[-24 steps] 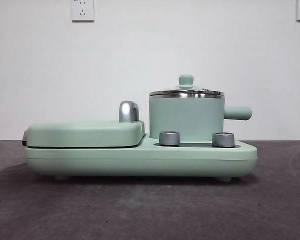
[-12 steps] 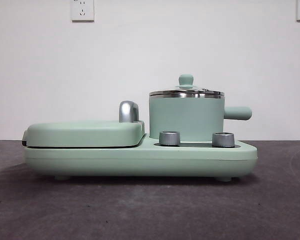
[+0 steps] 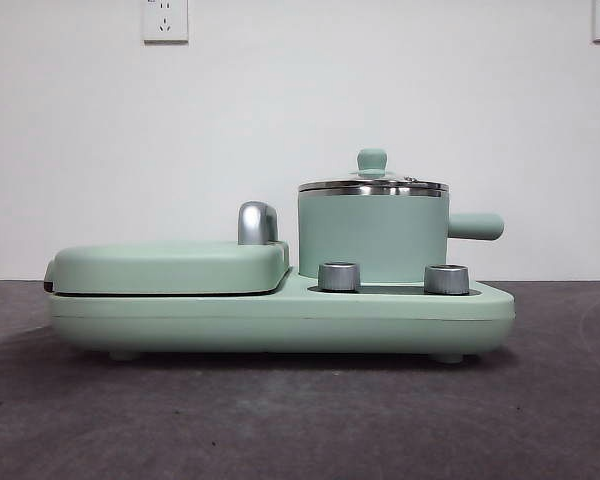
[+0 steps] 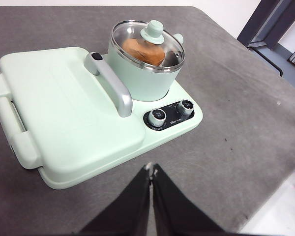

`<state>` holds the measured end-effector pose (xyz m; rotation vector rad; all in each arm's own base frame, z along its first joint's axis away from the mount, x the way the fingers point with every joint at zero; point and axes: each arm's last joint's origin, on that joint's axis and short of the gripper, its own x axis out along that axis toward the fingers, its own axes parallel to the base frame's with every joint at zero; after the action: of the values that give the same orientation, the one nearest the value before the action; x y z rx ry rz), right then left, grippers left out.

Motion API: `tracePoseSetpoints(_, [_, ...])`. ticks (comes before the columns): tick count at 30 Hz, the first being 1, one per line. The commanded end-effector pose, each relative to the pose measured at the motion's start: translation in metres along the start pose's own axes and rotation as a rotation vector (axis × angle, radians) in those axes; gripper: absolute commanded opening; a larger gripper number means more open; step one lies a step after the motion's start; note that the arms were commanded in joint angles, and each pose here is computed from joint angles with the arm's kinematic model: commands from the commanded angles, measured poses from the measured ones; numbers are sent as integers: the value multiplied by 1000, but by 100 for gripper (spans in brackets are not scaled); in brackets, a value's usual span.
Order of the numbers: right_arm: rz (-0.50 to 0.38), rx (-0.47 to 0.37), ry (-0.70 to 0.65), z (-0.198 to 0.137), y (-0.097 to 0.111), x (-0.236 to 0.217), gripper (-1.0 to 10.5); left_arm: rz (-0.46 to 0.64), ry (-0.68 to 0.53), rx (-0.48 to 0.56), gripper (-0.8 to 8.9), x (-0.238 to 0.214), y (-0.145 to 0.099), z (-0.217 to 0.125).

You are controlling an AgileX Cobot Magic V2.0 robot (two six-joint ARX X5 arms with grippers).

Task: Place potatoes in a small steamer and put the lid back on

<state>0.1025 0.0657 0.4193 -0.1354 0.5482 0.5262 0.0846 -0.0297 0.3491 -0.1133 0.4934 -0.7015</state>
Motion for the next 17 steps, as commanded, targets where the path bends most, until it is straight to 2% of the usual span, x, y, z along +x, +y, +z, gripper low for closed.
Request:
tracePoseSetpoints(1, [7, 7, -19, 4, 1, -2, 21, 14, -10, 138, 7, 0, 0, 3])
tracePoseSetpoints(4, [7, 7, -19, 4, 1, -2, 21, 96, -56, 202, 7, 4, 6, -12])
tracePoseSetpoints(9, [7, 7, -19, 4, 1, -2, 21, 427, -350, 195, 7, 31, 39, -79])
tracePoseSetpoints(12, [7, 7, -19, 4, 1, -2, 21, 552, -476, 153, 7, 46, 58, -114])
tracePoseSetpoints(14, [7, 7, -19, 4, 1, -2, 21, 611, -474, 129, 7, 53, 66, -132])
tracePoseSetpoints(17, [7, 7, -19, 4, 1, -2, 21, 640, -431, 104, 7, 62, 75, -154])
